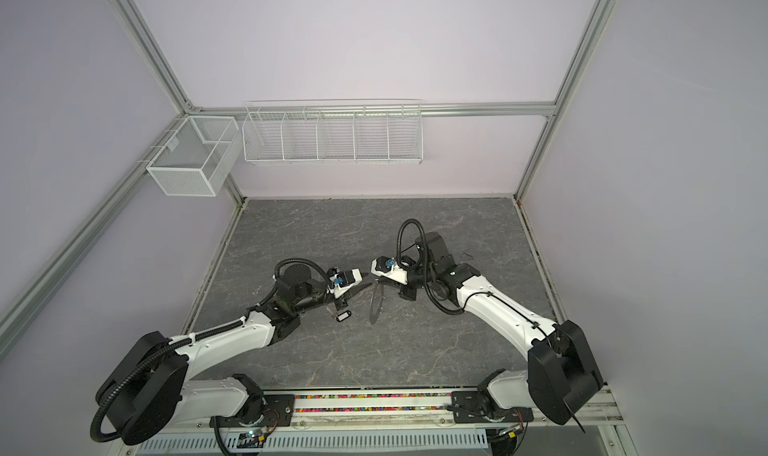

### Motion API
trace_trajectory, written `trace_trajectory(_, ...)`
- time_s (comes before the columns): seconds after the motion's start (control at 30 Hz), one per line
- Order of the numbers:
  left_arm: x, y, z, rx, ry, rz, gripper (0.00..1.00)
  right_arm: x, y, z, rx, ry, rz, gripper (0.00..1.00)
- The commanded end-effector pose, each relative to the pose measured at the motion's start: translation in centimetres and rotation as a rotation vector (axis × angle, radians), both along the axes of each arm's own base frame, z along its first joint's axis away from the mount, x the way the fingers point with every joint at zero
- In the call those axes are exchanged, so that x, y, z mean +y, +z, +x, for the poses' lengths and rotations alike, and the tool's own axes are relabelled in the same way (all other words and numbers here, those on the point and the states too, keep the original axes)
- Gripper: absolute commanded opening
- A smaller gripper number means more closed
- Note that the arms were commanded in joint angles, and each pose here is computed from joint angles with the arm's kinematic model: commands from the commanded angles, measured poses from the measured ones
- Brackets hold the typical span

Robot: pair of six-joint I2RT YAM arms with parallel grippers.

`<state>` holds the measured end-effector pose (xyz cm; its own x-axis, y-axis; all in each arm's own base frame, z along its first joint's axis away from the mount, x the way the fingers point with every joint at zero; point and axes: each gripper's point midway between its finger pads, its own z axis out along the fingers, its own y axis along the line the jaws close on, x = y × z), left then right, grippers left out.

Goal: Put the keys on the keyring
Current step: 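Lift the plate by its ring with the right gripper while the left gripper approaches, then grasp the plate edge with the left gripper beside the right gripper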

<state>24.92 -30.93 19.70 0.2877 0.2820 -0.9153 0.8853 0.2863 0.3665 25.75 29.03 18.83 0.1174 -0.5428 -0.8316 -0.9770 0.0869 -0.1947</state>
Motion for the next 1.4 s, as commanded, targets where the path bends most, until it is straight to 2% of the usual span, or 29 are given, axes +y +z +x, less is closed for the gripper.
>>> trace_trajectory(0.0,-0.5,0.7,-0.5,-0.002,-0.035,-0.049,0.28,0.7,1.2,-0.8,-0.028,0.052,0.051,0.07)
trace_trajectory(0.37,-1.1,0.6,-1.0,0.022,-0.082,-0.050,0.24,0.9,1.3,-1.1,-0.017,0.057,0.054,0.07)
trace_trajectory(0.57,-1.4,0.7,-1.0,0.021,-0.096,-0.044,0.14,1.2,1.2,-1.0,-0.013,0.060,0.054,0.07)
trace_trajectory(0.7,-1.5,0.6,-1.1,0.020,-0.110,-0.029,0.02,1.3,1.1,-0.8,-0.008,0.059,0.053,0.08)
trace_trajectory(0.83,-1.5,1.0,-1.1,0.023,-0.110,-0.021,0.00,1.3,0.8,-0.5,-0.004,0.045,0.042,0.17)
trace_trajectory(0.93,-1.4,1.0,-0.8,0.046,-0.096,0.011,0.00,0.8,0.5,0.0,-0.011,0.009,0.015,0.35)
trace_trajectory(1.1,-0.9,1.2,-0.6,0.082,-0.066,0.080,0.00,-1.2,0.5,1.0,-0.041,-0.066,0.007,0.40)
trace_trajectory(1.37,-0.7,1.1,-1.0,0.199,-0.082,0.189,0.00,-2.3,0.4,1.0,-0.058,-0.101,-0.011,0.40)
